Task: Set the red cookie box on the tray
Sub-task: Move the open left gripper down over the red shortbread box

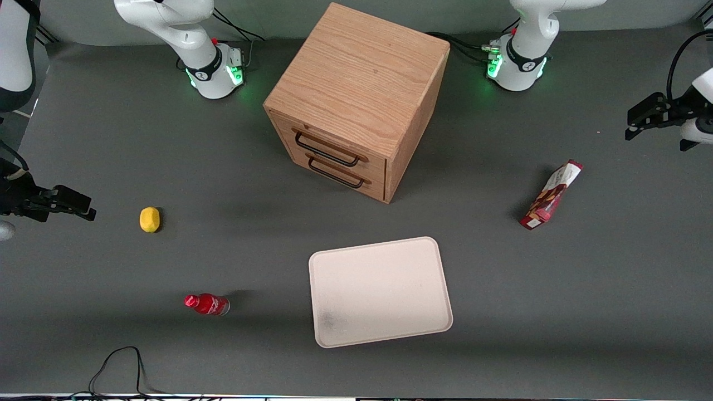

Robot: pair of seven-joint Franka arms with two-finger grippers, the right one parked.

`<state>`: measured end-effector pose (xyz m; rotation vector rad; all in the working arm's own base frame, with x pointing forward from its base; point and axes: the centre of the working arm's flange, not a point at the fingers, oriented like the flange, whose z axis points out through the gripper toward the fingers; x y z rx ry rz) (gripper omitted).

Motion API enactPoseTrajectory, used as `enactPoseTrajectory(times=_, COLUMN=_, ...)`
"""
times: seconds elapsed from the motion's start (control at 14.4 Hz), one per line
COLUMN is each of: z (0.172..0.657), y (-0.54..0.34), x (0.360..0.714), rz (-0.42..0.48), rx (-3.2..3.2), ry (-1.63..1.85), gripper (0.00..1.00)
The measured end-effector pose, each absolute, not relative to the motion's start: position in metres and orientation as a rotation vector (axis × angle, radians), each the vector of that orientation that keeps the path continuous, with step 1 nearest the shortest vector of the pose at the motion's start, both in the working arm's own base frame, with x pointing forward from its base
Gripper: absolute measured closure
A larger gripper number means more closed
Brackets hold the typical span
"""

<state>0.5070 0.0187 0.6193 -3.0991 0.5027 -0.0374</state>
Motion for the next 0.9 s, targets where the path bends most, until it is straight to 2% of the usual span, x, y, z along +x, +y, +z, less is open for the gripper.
enactPoseTrajectory(times=0.49, z=0.618, y=0.000, x=0.459, rz=-0.043, rx=-3.018, ry=0.807, gripper=0.00)
enactPoseTrajectory(times=0.9, z=0.599, y=0.000, x=0.456, rz=-0.010, rx=-2.950, ry=0.984, gripper=0.00)
